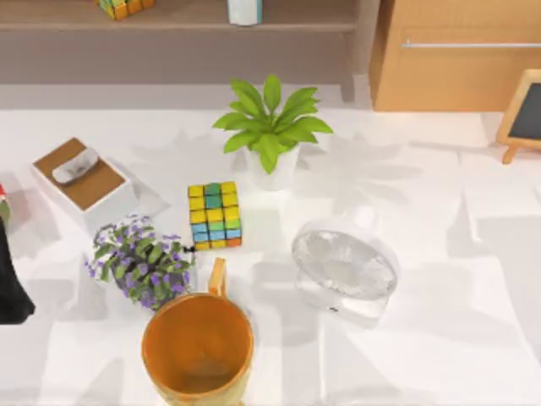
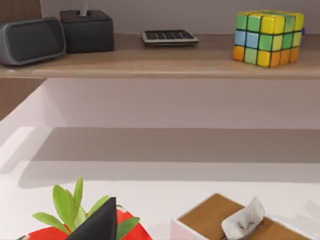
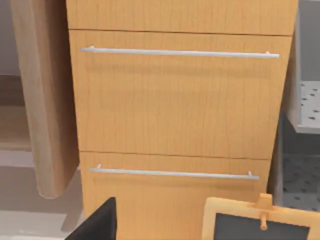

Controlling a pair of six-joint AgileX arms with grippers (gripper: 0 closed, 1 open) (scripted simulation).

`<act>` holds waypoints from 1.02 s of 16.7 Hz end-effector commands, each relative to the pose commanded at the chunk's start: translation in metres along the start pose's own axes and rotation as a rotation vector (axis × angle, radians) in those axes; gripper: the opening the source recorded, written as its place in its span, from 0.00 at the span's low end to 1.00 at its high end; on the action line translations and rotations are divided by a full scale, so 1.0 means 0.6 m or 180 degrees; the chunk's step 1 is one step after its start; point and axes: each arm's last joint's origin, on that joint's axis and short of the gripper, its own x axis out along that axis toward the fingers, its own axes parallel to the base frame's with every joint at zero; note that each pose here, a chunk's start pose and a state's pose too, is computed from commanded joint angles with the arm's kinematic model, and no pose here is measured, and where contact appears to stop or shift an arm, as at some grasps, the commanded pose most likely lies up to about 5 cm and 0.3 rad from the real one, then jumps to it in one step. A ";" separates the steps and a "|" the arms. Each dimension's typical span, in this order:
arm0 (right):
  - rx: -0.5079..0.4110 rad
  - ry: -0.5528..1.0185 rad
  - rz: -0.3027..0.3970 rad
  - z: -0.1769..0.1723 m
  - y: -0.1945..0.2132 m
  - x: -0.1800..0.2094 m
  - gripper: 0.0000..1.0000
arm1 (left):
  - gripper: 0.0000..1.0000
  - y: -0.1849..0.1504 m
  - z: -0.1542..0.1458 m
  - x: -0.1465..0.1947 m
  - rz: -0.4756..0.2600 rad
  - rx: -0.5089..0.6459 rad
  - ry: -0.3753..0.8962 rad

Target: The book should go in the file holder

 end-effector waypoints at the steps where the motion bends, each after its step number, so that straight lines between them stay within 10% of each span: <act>1: -0.0016 0.0014 0.0009 0.025 0.016 0.022 1.00 | 1.00 0.000 0.000 0.000 0.0000 0.0000 0.0000; 9: -0.0108 -0.0014 -0.0039 0.129 0.258 0.260 1.00 | 1.00 0.000 0.000 0.000 0.0000 0.0000 0.0000; 17: -0.0031 -0.0099 -0.0144 0.002 0.491 0.429 1.00 | 1.00 0.000 0.000 0.000 0.0000 0.0000 0.0000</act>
